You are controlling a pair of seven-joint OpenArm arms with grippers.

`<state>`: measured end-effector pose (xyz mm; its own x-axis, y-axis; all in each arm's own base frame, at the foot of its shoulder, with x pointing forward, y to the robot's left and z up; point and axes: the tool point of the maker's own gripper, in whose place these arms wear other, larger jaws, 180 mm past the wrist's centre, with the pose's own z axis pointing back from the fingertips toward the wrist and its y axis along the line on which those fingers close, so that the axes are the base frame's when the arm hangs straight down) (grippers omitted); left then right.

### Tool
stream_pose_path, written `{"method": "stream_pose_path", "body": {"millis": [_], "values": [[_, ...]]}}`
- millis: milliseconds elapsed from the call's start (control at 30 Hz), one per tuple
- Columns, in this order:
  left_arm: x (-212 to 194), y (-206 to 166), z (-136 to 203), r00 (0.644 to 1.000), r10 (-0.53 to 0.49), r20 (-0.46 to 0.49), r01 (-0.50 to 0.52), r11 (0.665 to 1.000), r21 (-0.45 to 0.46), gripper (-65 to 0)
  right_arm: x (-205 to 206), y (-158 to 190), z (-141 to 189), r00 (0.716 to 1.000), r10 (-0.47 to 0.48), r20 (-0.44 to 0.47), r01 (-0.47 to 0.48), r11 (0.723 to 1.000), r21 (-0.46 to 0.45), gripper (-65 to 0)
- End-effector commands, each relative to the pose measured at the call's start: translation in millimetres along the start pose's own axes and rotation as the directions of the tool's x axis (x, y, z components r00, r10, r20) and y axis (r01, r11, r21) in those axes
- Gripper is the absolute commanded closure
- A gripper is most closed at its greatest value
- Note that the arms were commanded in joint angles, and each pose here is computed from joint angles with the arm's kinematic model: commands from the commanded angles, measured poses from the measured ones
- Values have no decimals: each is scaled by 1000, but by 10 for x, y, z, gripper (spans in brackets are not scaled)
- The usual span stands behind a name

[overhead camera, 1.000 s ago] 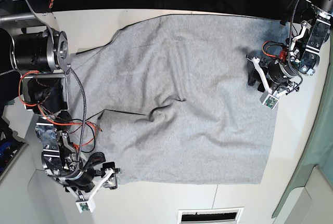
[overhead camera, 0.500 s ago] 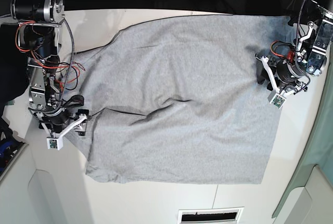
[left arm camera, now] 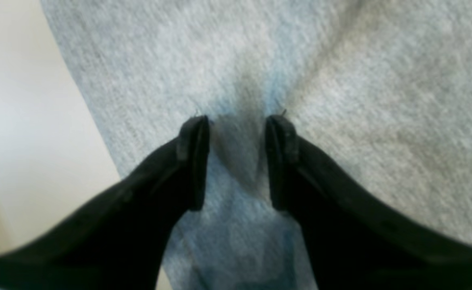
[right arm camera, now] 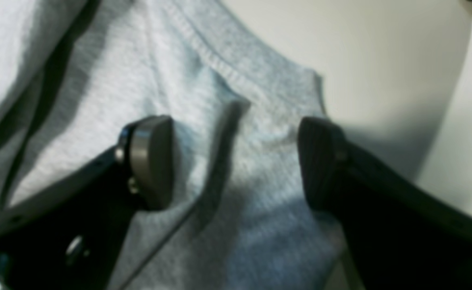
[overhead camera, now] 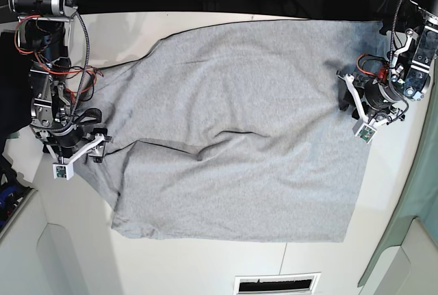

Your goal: Layout the t-shirt on the table in an organized manner, then fold the t-shirt properly

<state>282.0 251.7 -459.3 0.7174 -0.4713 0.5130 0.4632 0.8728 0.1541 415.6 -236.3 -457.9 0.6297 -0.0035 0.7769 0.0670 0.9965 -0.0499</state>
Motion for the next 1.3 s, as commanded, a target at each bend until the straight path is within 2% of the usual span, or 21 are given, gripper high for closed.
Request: {"method": "stream_pose_path", "body": {"millis": [0,67,100,133,233,267,400,600,767,933,1000,1133,1167,1267], "values": [[-18,120,42,1000,-16,-16,17,999,28,-260,95,-121,4,1000,14,12,-13,999,-38,-445],[-18,121,42,1000,-16,-16,16,999,28,-260,-34,-172,25,1000,10,-10,-10,998,-62,-434],[-20,120,42,1000,-16,-16,16,999,28,-260,-96,-189,38,1000,10,-20,-12,998,-69,-397],[-19,118,41,1000,-16,-16,16,999,28,-260,-152,-207,49,1000,10,-29,-12,997,-77,-332],[-18,136,42,1000,-11,-16,12,999,36,-260,-286,-327,88,999,13,-52,-21,990,-142,-67],[-17,158,43,1000,-4,-15,5,999,49,-260,-310,-353,98,998,13,-55,-22,987,-157,0],[-4,197,45,1000,6,-12,-5,998,68,-260,-347,-400,154,996,60,-58,-70,981,-180,0],[22,210,45,1000,5,-7,-5,998,70,-260,-88,-482,417,998,59,37,-50,977,-206,0],[19,207,45,1000,5,-8,-5,998,70,-260,239,-687,861,991,5,136,29,969,-247,0],[52,215,48,1000,4,4,-4,997,71,-260,298,-784,1142,985,-59,162,97,965,-244,0],[205,196,78,999,-18,42,16,998,56,-260,272,-766,1135,986,-62,156,98,966,-240,0],[804,162,282,973,-72,218,58,996,70,-260,172,-733,1094,987,-93,130,121,967,-223,0],[928,157,328,966,-86,244,70,995,75,-260,142,-726,1083,988,-97,121,122,968,-221,-28],[1205,181,401,950,-89,299,68,994,80,-260,94,-686,1069,988,-108,110,130,968,-217,-250]]}}
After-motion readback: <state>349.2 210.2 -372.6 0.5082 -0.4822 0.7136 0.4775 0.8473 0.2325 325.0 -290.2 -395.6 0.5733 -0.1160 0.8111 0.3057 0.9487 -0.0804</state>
